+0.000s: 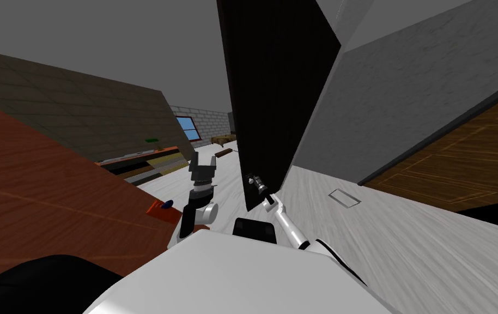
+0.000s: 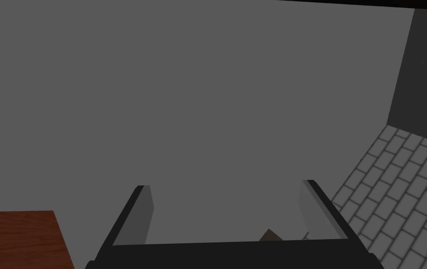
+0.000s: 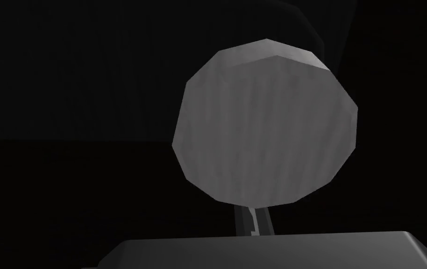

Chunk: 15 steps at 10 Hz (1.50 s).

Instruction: Push the door open

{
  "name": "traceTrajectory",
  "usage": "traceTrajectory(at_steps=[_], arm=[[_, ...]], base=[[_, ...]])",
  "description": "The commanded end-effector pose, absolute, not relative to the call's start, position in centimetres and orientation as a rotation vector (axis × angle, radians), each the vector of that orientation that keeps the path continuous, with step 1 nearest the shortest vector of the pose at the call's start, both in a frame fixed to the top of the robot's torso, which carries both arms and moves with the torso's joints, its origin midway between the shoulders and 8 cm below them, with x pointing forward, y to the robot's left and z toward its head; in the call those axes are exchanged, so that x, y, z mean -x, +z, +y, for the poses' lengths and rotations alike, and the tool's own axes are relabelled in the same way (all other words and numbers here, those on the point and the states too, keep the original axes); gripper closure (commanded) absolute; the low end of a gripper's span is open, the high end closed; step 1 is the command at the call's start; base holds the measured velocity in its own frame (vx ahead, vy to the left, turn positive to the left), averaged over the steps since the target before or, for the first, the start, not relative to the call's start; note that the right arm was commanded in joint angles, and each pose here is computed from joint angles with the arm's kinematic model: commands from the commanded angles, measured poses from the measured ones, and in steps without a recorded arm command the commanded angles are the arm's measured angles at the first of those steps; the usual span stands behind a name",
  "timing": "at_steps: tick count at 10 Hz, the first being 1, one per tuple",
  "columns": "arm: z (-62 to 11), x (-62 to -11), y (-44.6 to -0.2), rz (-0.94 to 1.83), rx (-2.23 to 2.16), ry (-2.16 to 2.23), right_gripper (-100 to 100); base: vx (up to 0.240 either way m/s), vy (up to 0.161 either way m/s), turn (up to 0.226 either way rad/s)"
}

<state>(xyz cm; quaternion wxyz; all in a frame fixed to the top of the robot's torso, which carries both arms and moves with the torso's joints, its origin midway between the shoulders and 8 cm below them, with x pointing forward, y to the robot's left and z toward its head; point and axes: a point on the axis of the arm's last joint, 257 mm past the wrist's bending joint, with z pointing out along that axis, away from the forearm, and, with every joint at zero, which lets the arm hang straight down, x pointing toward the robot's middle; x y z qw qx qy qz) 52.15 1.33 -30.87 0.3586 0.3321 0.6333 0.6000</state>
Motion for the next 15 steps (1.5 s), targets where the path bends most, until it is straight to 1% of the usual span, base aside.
traceTrajectory(at_steps=[1, 4, 8, 9, 10, 12, 15], arm=[[1.2, -52.0, -31.0, 1.643, -0.849, 1.543, -100], [1.6, -51.6, -31.0, 1.651, -0.844, 1.552, -100], [4.4, -50.6, -30.2, 1.648, -0.851, 1.610, -100], [5.6, -50.2, -29.7, 1.642, -0.857, 1.635, -100], [4.8, -50.6, -30.0, 1.645, -0.852, 1.622, -100], [3.0, -50.9, -30.9, 1.661, -0.832, 1.575, -100], [3.2, -50.9, -30.8, 1.658, -0.827, 1.572, -100]], base=[[-0.002, -0.017, -0.054], [-0.177, -0.105, -0.003], [-0.238, -0.115, -0.020], [-0.177, -0.115, -0.016], [-0.077, -0.047, 0.004], [0.131, 0.088, 0.008], [0.175, 0.123, 0.004]])
